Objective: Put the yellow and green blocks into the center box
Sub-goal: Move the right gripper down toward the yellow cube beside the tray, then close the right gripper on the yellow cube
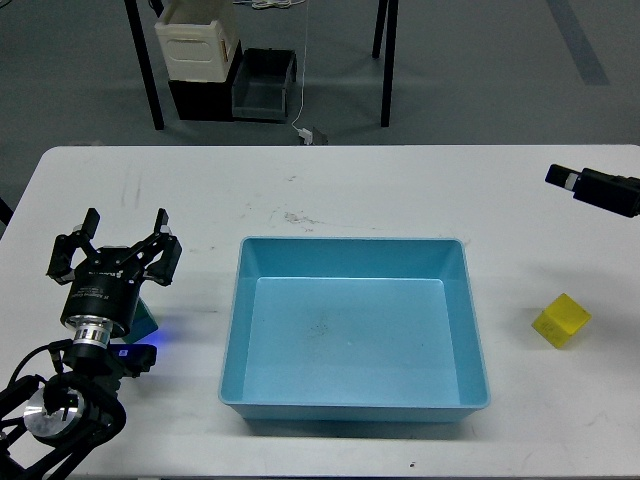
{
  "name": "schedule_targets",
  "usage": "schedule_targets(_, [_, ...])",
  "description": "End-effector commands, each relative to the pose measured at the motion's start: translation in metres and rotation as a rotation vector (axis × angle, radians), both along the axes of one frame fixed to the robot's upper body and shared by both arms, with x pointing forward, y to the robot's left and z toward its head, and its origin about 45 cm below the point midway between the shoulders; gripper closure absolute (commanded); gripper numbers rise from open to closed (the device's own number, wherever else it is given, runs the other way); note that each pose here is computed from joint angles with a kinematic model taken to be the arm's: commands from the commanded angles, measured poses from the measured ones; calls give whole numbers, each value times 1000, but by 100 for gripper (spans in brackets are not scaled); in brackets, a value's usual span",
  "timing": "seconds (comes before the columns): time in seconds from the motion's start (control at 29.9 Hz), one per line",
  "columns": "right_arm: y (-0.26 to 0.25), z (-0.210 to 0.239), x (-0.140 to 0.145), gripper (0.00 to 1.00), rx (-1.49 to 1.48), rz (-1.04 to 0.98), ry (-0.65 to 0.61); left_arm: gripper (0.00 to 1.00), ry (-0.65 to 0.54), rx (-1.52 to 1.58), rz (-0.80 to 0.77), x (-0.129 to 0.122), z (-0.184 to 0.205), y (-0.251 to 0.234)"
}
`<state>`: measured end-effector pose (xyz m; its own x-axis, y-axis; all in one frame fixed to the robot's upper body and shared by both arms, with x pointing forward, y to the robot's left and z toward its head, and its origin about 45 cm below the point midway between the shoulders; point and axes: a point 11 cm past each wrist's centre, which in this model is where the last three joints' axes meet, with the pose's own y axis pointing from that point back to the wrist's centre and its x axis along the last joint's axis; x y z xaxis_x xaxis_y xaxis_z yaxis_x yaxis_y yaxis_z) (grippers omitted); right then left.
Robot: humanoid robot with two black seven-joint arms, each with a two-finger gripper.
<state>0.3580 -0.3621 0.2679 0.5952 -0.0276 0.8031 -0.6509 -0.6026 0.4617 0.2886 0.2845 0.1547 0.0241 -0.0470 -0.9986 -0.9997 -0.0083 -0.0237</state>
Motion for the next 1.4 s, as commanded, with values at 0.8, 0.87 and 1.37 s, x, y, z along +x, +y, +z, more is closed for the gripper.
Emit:
schedule_targets(0.8, [4,-77,-25,1,-680,371,296,0,26,-8,17,-1,-12,-2])
schedule_targets(0.87, [6,-83,-25,1,-687,379,310,0,27,-10,18,-1,-12,-3])
schedule_targets(1.37, [-1,-98,-19,9,-701,351,332,0,23,-11,21,-1,-14,-1])
